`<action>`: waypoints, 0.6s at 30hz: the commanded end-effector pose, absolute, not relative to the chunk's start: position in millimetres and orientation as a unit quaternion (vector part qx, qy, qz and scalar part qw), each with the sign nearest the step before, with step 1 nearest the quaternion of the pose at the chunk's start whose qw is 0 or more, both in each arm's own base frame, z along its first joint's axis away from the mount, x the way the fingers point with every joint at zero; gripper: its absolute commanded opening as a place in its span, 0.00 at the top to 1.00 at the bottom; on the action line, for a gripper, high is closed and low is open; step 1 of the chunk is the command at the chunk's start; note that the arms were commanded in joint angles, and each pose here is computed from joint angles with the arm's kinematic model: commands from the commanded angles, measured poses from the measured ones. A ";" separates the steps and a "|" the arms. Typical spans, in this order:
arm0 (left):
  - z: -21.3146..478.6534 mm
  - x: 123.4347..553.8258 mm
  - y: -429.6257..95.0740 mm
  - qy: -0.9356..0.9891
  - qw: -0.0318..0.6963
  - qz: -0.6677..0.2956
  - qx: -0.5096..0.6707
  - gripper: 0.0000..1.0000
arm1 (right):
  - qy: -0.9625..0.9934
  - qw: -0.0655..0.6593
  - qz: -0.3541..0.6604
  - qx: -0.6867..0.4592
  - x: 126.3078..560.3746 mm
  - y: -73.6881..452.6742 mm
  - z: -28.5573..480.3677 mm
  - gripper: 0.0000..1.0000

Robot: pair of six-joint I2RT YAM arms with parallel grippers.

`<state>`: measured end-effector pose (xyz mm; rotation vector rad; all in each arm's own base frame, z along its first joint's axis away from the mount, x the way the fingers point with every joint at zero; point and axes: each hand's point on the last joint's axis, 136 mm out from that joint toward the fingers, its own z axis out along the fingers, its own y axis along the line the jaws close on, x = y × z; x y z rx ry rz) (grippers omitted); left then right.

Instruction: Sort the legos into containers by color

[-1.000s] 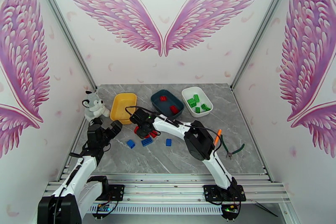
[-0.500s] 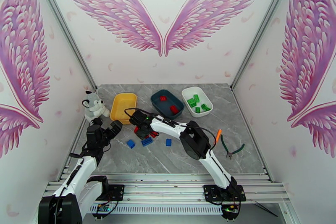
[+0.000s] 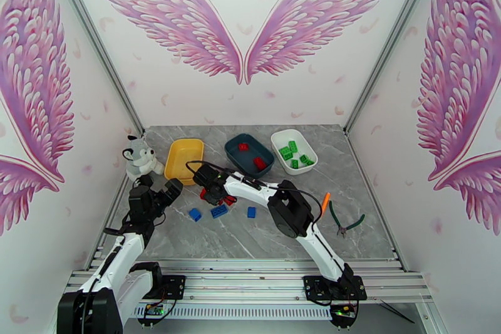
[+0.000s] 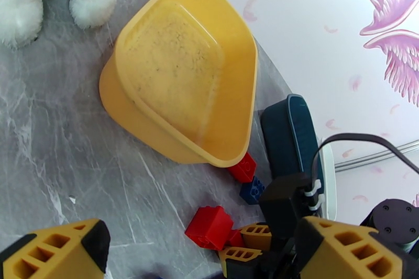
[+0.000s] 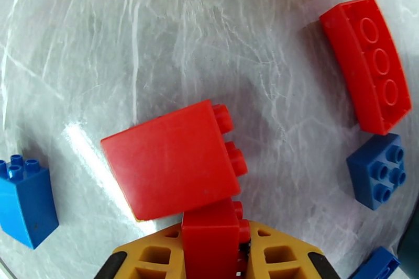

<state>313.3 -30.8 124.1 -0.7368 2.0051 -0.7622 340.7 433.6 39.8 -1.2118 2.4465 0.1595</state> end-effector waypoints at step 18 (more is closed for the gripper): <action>185.5 302.8 -58.1 0.789 0.504 -0.296 -0.192 0.01 | 0.901 0.378 0.037 -0.209 456.0 346.5 183.4 0.84</action>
